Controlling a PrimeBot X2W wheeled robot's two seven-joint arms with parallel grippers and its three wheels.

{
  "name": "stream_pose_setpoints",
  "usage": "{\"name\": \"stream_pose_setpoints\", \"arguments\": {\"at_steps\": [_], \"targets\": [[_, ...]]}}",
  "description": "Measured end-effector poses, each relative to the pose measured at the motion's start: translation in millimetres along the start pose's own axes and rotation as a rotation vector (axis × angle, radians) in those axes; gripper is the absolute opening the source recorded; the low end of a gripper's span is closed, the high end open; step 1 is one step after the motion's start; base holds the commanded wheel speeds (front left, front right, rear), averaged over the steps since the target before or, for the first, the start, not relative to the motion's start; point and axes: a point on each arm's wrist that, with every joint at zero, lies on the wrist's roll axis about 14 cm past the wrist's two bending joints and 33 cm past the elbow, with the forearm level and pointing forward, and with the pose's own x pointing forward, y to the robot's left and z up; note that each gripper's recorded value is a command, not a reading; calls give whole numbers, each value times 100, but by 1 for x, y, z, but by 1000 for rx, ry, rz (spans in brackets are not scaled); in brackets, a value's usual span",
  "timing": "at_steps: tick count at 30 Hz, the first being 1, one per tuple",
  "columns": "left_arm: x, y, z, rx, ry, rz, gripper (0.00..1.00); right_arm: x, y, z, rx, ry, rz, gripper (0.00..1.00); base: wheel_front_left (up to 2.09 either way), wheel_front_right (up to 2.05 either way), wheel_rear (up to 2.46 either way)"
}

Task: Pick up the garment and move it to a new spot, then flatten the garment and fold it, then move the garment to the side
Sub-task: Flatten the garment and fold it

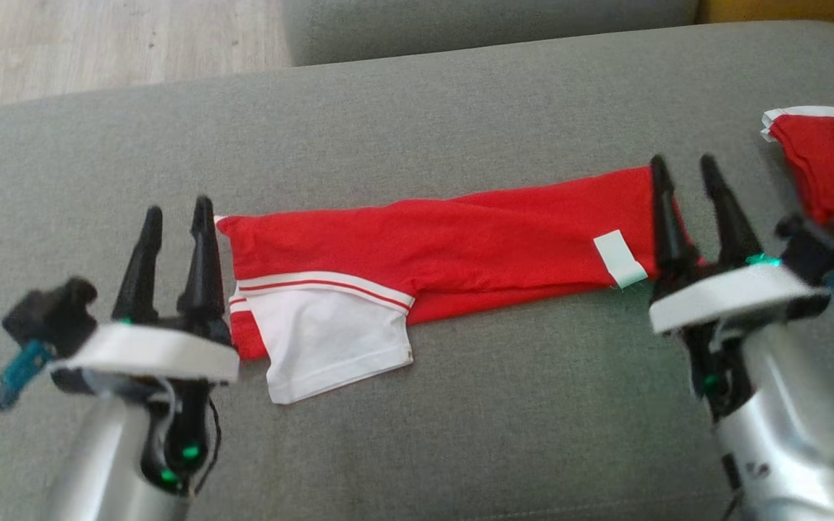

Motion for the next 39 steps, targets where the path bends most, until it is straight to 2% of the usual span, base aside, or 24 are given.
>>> {"name": "stream_pose_setpoints", "arguments": {"at_steps": [9, 17, 29, 39], "targets": [[-23, 12, -7, 46, -25, 28, 100, -22, -3, -26, -52, 10, -69, 100, 0, 0, 0], [-28, 17, -20, 61, 12, 28, 100, -19, -13, -33, -82, 23, -97, 100, 0, 0, 0], [-24, 28, -32, 44, 44, 55, 100, -2, -60, -86, -118, 230, -228, 100, 0, 0, 0], [-29, 38, -35, 49, 58, 83, 100, -20, -93, -126, -104, 380, -350, 100, 0, 0, 0]]}}
